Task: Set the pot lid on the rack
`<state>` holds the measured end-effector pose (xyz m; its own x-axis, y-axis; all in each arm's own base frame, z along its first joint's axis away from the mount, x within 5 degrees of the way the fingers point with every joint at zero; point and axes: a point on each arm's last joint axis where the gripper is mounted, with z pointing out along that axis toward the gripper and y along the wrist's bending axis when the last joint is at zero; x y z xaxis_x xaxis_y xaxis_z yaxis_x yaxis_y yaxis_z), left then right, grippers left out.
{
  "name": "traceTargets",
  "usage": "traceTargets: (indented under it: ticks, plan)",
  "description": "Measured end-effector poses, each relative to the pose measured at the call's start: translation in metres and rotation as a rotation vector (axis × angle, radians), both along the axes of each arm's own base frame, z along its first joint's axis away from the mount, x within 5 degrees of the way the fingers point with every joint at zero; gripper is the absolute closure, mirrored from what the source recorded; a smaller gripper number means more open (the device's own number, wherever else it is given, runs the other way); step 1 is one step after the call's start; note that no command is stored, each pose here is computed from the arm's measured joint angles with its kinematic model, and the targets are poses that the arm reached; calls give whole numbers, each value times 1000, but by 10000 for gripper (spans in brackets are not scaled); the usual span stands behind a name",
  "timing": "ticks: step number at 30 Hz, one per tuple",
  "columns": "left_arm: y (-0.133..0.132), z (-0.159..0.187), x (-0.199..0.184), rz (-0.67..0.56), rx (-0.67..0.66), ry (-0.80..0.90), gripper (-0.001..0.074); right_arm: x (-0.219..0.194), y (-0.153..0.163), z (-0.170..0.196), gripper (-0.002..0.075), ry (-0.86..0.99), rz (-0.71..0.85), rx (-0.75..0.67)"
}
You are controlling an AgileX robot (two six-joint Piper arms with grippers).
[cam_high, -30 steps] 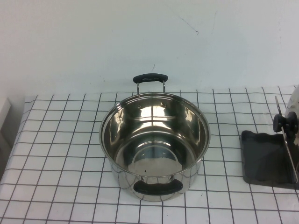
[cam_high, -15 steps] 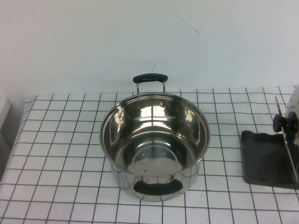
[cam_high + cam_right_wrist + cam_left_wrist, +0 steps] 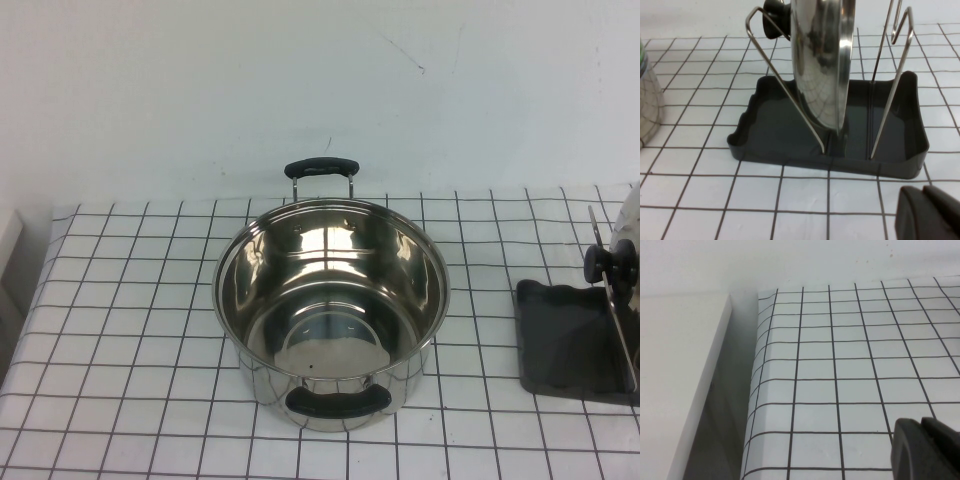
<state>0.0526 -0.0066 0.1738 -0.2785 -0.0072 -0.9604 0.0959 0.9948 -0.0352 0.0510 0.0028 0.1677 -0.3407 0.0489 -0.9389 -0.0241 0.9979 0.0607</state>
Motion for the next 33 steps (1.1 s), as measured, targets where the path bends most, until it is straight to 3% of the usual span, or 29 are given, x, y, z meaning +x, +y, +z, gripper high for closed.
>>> traceTargets:
  ticks: [9, 18, 33]
  plan:
    - [0, 0, 0, 0, 0, 0, 737, 0, 0, 0, 729, 0, 0, -2]
    - [0, 0, 0, 0, 0, 0, 737, 0, -6, 0, 729, -6, -13, -168]
    - [0, 0, 0, -1, 2, 0, 737, 0, -7, 0, 729, -6, -13, -179]
